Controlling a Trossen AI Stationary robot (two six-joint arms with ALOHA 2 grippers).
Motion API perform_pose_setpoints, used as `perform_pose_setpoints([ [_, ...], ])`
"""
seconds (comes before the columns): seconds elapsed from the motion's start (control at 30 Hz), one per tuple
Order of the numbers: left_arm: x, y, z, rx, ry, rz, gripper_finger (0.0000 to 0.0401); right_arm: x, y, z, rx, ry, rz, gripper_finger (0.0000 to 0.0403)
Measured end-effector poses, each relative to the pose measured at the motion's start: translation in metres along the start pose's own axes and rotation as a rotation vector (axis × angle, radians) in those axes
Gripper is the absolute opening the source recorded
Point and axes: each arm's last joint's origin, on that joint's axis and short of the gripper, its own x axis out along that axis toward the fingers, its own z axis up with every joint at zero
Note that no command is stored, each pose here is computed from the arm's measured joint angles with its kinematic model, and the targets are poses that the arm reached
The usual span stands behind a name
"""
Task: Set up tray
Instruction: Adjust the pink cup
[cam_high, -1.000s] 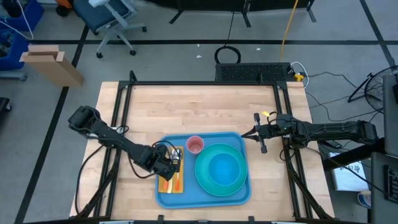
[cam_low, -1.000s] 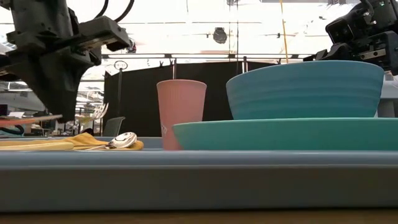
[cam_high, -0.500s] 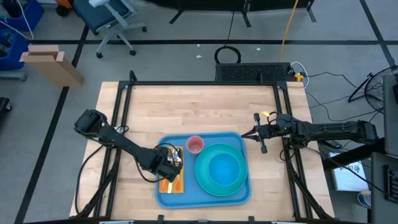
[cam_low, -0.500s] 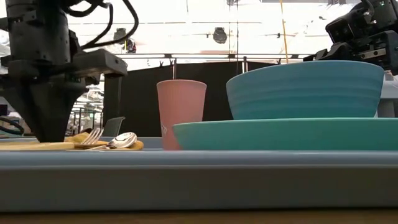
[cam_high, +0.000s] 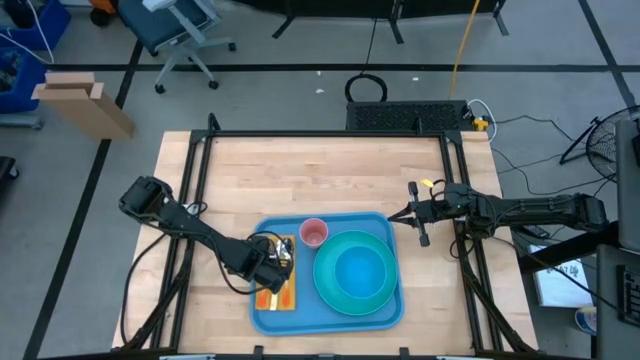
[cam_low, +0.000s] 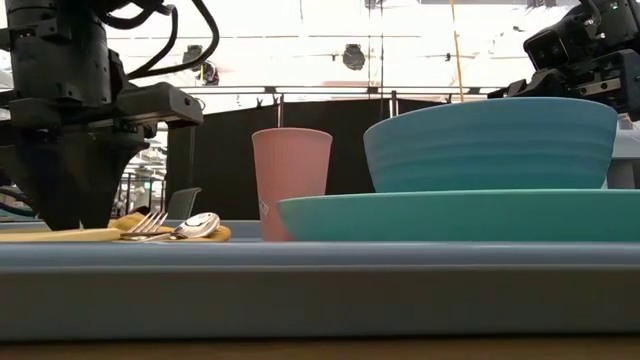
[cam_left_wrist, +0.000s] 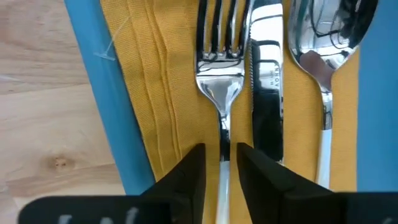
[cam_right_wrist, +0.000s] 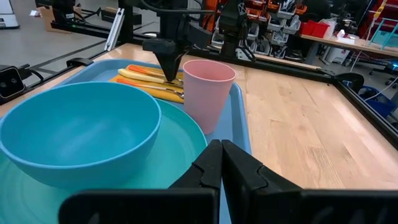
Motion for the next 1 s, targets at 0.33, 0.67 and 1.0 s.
perform_pose_setpoints([
  [0.33, -0.006, 0.001, 0.000, 0.006, 0.035, -0.004, 0.0132, 0.000, 0.000, 0.000, 0.000, 0.000, 0.000, 0.0000],
  [0.67, -0.056, 0.005, 0.016, 0.279, -0.302, -0.259, 0.0145, 0.000, 0.000, 0.000, 0.008, -0.001, 0.001, 0.0000],
  [1.0, -0.069, 0.004, 0.034, 0.521, -0.607, -0.232, 0.0012, 0.004, -0.006, 0.030, 0.159, -0.073, 0.021, 0.0000],
])
